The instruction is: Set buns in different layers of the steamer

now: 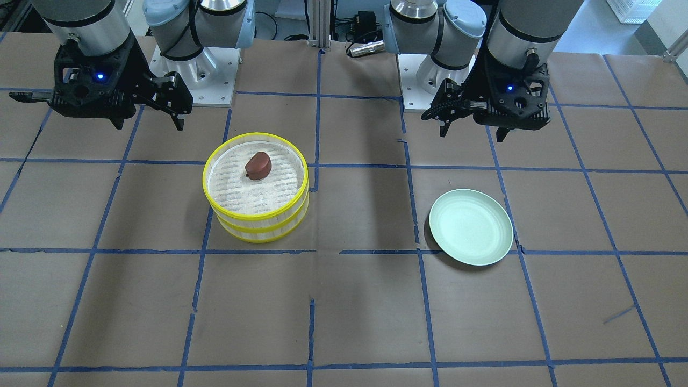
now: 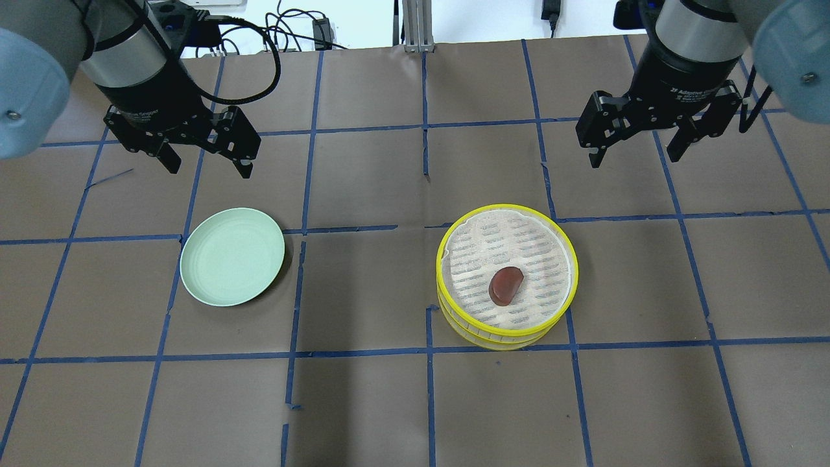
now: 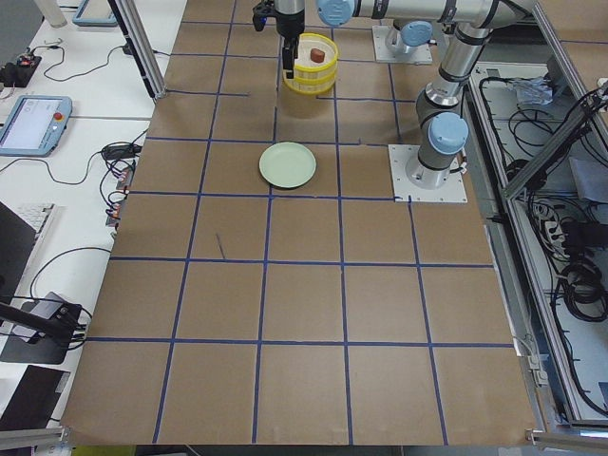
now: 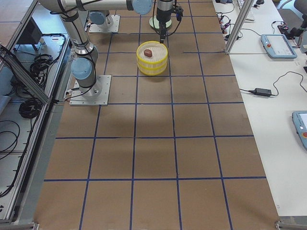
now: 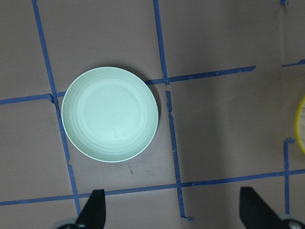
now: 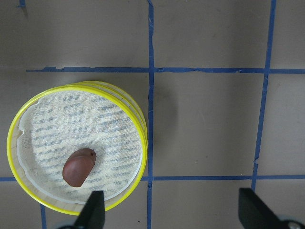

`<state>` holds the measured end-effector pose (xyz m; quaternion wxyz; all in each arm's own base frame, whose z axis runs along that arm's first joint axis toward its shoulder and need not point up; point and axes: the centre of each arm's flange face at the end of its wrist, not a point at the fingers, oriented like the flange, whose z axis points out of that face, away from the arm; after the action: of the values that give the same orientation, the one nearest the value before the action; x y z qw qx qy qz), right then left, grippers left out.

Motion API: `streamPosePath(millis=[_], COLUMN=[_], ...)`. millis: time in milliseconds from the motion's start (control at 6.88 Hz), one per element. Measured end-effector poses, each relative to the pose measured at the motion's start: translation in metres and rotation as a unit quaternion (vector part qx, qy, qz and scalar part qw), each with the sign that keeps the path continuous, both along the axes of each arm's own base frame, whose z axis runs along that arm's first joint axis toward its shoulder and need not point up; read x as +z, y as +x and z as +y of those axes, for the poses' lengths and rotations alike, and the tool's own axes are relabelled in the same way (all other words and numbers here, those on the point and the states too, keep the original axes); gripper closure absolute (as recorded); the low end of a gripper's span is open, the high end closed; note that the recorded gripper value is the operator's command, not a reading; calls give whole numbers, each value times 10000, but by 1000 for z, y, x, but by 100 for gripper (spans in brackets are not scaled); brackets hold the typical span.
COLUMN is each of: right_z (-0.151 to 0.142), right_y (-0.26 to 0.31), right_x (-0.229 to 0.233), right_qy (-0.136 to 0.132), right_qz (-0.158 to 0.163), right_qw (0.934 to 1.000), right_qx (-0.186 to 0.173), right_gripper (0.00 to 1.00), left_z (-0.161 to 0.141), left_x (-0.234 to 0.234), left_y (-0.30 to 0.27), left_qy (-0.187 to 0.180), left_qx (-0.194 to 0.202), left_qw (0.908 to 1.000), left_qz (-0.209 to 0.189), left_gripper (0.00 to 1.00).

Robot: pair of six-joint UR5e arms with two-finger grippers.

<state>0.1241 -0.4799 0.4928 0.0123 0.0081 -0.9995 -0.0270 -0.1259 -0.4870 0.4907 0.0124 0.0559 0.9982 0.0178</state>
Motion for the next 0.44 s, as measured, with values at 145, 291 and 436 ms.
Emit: streamPosePath(millis=[145, 291, 436], right_z=[-1, -3, -4], right_y=[0, -1, -1], right_x=[3, 6, 8], right_qy=[38, 89, 131], right_qz=[-32, -44, -47], right_qw=[10000, 9999, 9999], right_qx=[-19, -31, -36], right_gripper=[0, 0, 0], left_z=[-2, -6, -7], left_x=[1, 1, 0], left_y=[4, 8, 9], left_qy=[14, 47, 81], left_qx=[17, 50, 67], left_qw=[10000, 10000, 9999], left_qz=[3, 9, 32], left_gripper=[0, 0, 0])
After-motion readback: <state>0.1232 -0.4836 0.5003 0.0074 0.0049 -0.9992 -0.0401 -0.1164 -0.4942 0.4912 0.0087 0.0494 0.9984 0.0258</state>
